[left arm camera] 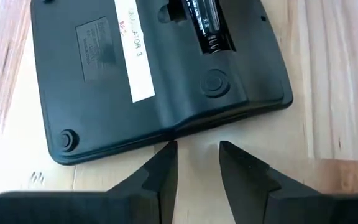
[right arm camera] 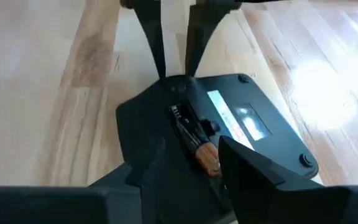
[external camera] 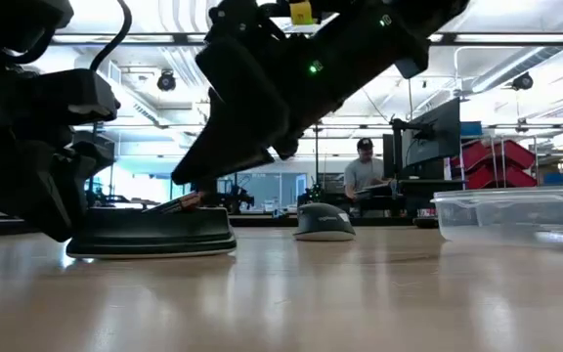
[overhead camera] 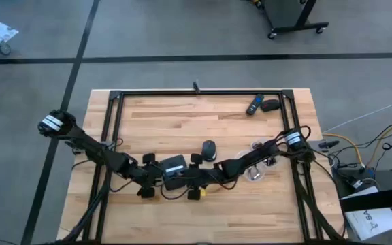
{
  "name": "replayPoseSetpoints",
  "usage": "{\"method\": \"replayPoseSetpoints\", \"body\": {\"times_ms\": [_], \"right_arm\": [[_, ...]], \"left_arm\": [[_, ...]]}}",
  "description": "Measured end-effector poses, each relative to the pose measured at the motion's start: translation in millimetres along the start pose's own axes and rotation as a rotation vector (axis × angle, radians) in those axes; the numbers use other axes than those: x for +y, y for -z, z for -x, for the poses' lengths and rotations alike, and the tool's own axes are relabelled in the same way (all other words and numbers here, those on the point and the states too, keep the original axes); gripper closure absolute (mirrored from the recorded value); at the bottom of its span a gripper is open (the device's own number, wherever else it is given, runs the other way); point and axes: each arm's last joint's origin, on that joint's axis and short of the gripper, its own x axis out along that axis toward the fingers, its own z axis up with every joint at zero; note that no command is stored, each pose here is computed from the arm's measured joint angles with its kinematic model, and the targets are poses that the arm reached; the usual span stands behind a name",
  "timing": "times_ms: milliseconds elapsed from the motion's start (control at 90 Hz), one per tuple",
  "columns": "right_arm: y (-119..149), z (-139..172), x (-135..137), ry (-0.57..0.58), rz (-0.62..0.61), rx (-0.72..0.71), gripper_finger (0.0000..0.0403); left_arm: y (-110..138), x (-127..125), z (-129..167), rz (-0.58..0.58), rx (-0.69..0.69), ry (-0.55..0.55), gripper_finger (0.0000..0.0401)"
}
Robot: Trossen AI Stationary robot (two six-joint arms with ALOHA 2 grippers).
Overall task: Insert battery
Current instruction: Insert the brown battery into the calculator battery compartment
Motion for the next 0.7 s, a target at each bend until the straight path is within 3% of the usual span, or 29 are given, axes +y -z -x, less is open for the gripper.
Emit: {"method": "replayPoseSetpoints", "body": {"times_ms": [278, 700], "right_arm": [[3.1, -1.7, -0.8, 0.028, -0.088, 0.012, 0.0311], [7.4, -6.6, 0.3, 0.028, -0.107, 0.010, 0.0356]], "left_arm": [[-1.0, -0.6, 0.1, 0.004, -0.008, 0.009, 0.0303], [-6.0, -3.0, 0.3, 0.027, -0.062, 0.027, 0.0304]]}}
